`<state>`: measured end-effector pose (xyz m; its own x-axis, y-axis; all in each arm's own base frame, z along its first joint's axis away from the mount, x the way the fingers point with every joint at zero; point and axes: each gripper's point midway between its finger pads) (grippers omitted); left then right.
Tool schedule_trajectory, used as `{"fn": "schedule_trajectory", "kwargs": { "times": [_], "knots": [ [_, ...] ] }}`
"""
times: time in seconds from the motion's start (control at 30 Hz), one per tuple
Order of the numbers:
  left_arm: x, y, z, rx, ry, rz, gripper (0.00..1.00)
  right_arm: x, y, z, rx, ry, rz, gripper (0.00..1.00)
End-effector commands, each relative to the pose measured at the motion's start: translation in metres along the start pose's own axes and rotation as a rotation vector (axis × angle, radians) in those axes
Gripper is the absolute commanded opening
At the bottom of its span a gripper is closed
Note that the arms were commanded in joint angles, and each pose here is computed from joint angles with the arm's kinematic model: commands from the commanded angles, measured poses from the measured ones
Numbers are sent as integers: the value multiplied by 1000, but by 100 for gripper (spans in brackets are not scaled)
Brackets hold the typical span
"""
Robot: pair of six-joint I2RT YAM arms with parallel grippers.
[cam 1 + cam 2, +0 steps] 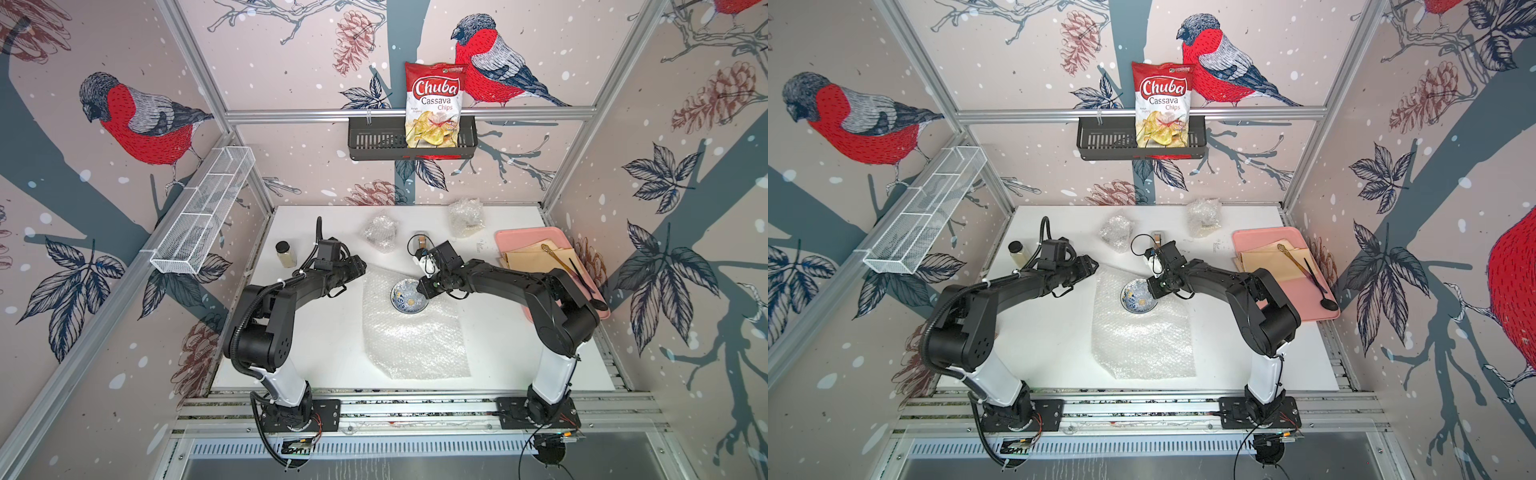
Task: Wrap bowls in bubble wrap
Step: Wrap the bowl in bubble wrap.
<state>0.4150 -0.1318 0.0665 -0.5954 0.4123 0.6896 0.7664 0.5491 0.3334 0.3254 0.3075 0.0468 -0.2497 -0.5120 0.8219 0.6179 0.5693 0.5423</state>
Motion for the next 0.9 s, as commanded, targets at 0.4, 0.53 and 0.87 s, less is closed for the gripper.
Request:
{"fn": "schedule_trajectory", "kwargs": {
  "times": [0.4, 0.53, 0.87],
  "knots": [
    [-45, 8, -28, 39, -111, 92, 61, 6, 9, 0, 19, -21, -41, 17],
    [-50, 1, -22, 25, -89, 102, 54, 7, 10, -1, 20, -26, -45, 17],
    [-30, 9, -31, -18, -95, 52, 2, 5, 11, -5, 9, -38, -48, 17]
  ]
}}
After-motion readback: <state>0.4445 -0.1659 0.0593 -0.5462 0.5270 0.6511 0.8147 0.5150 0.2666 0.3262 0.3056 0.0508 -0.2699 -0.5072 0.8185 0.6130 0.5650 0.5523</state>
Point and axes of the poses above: each gripper's point midway between its finger pads, its own x axis back along the fingers, its own z axis along the line the jaws close on, y = z × x, and after that the axes turned 10 degrees about x, right-handed
